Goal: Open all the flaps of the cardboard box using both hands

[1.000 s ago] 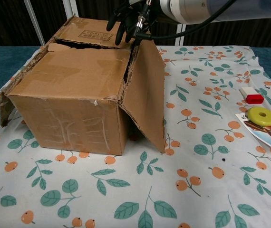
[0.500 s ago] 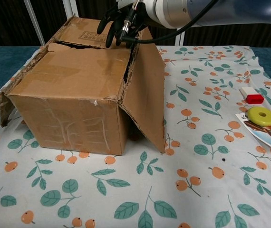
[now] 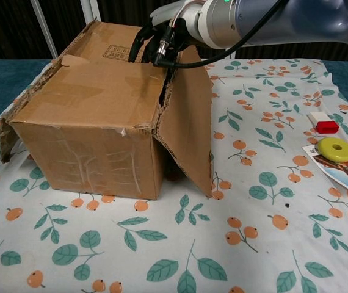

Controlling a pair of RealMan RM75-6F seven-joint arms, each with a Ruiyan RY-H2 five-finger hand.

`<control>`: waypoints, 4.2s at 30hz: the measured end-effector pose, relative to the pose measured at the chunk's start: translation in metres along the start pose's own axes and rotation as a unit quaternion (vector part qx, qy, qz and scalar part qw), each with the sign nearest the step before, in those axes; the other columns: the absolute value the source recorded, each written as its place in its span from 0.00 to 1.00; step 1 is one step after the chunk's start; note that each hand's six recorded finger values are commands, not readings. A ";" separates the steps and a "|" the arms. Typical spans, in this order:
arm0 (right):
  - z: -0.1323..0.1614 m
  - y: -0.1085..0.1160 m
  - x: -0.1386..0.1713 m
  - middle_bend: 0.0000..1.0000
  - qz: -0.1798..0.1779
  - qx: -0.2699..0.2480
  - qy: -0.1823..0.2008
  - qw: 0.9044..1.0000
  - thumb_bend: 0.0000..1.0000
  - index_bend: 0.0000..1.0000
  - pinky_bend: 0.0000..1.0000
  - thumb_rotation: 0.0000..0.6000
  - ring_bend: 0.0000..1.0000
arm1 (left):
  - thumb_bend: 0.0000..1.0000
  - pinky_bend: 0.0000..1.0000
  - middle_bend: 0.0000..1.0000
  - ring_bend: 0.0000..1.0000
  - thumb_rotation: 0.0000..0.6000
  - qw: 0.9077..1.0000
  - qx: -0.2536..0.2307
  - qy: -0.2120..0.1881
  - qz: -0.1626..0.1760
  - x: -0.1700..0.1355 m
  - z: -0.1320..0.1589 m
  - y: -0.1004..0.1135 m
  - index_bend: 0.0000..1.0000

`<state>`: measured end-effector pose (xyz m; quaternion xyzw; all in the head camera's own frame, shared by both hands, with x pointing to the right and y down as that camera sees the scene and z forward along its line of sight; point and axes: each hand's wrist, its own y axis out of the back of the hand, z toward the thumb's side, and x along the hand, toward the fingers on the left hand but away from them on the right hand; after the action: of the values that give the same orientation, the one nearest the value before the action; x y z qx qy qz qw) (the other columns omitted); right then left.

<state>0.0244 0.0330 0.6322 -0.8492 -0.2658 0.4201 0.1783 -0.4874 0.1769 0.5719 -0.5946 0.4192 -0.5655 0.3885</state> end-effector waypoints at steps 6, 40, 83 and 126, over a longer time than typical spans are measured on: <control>0.006 0.003 0.003 0.53 -0.002 -0.005 0.008 1.000 1.00 0.38 0.33 1.00 0.52 | 0.24 0.04 0.06 0.00 1.00 1.000 -0.003 0.001 -0.001 0.000 0.000 0.000 0.05; 0.064 0.043 0.038 0.52 0.044 -0.216 0.027 0.975 1.00 0.32 0.41 1.00 0.52 | 0.24 0.04 0.06 0.00 1.00 1.000 -0.007 -0.005 0.005 0.001 0.003 -0.002 0.05; 0.093 0.018 0.130 0.49 0.241 -0.275 0.037 0.930 1.00 0.29 0.42 1.00 0.50 | 0.26 0.03 0.06 0.00 1.00 1.000 -0.008 -0.012 0.008 0.000 0.005 -0.002 0.06; -0.255 0.048 0.294 0.06 -0.308 0.069 -0.204 0.927 0.43 0.06 0.24 1.00 0.07 | 0.26 0.04 0.06 0.00 1.00 0.991 0.058 -0.119 0.012 0.083 0.155 0.041 0.05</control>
<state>0.3942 0.1515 0.5739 -0.6073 -0.5150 0.5258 0.2992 -0.3343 0.0826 0.5535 -0.6287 0.3436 -0.5094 0.4767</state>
